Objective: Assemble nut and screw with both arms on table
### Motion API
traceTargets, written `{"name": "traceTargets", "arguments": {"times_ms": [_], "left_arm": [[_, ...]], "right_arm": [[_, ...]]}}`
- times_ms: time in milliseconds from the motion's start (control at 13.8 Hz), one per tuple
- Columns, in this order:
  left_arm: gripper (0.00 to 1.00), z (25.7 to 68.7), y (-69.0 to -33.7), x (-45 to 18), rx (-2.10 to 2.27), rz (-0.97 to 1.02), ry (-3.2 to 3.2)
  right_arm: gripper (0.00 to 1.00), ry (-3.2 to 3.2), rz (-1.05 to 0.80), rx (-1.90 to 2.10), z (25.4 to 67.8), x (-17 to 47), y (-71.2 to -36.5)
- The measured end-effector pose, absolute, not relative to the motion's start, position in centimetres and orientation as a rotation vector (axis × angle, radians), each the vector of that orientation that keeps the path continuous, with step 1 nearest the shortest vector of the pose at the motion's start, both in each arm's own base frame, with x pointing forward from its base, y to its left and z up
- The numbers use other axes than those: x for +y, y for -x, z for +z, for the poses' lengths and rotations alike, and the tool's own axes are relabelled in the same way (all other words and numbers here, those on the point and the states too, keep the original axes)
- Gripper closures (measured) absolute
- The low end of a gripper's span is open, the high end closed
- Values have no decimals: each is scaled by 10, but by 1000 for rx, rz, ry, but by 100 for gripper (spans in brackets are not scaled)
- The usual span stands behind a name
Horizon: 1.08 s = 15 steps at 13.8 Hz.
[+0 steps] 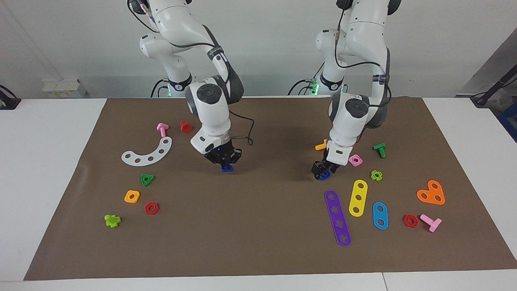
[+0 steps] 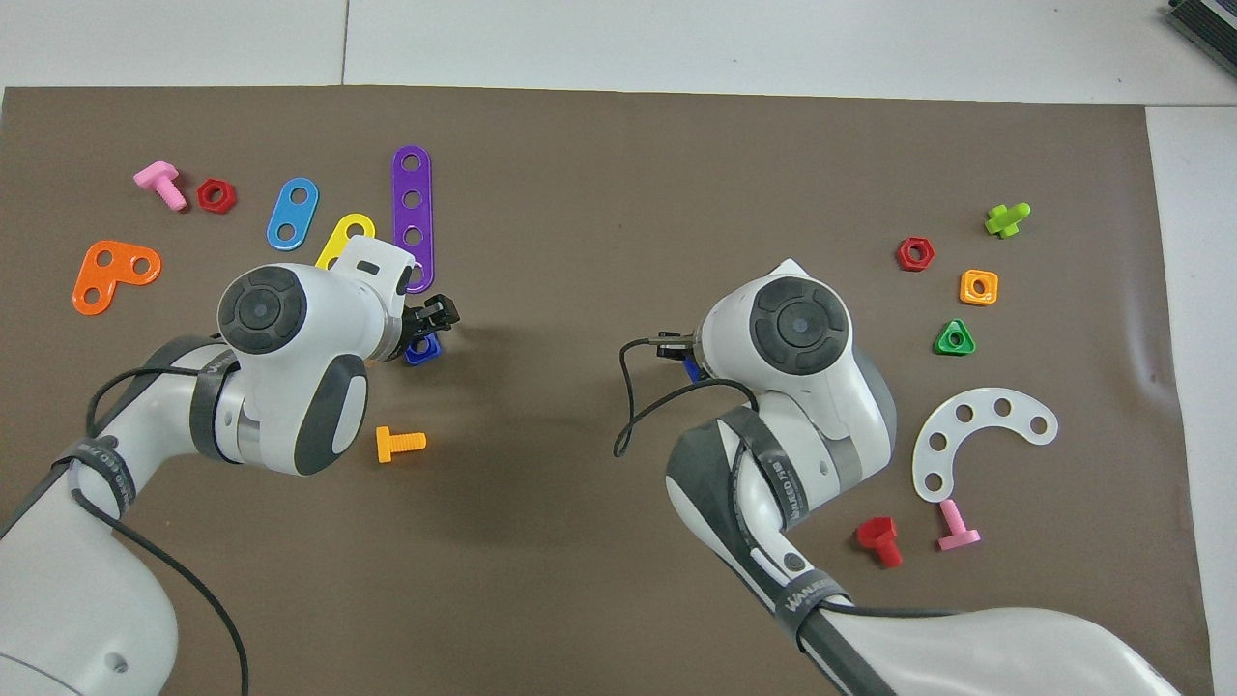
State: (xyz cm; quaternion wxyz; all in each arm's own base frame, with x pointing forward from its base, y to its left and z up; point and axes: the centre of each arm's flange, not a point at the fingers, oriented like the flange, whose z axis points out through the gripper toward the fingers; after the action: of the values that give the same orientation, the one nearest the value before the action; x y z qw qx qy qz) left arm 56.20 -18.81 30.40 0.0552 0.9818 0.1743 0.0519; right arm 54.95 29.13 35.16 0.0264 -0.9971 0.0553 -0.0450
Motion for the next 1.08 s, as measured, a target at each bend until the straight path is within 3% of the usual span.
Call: {"name": "traceTargets", "arguments": {"times_ms": [506, 1011, 1083], "left_arm": [[28, 297, -558, -187, 531, 141, -2987], [44, 297, -558, -187, 531, 141, -2987], [45, 297, -558, -187, 531, 141, -2987]], "right_arm": [[81, 3105, -159, 254, 333, 357, -520], [81, 3134, -157, 249, 312, 376, -514], [73, 3133, -159, 251, 312, 375, -515]]}}
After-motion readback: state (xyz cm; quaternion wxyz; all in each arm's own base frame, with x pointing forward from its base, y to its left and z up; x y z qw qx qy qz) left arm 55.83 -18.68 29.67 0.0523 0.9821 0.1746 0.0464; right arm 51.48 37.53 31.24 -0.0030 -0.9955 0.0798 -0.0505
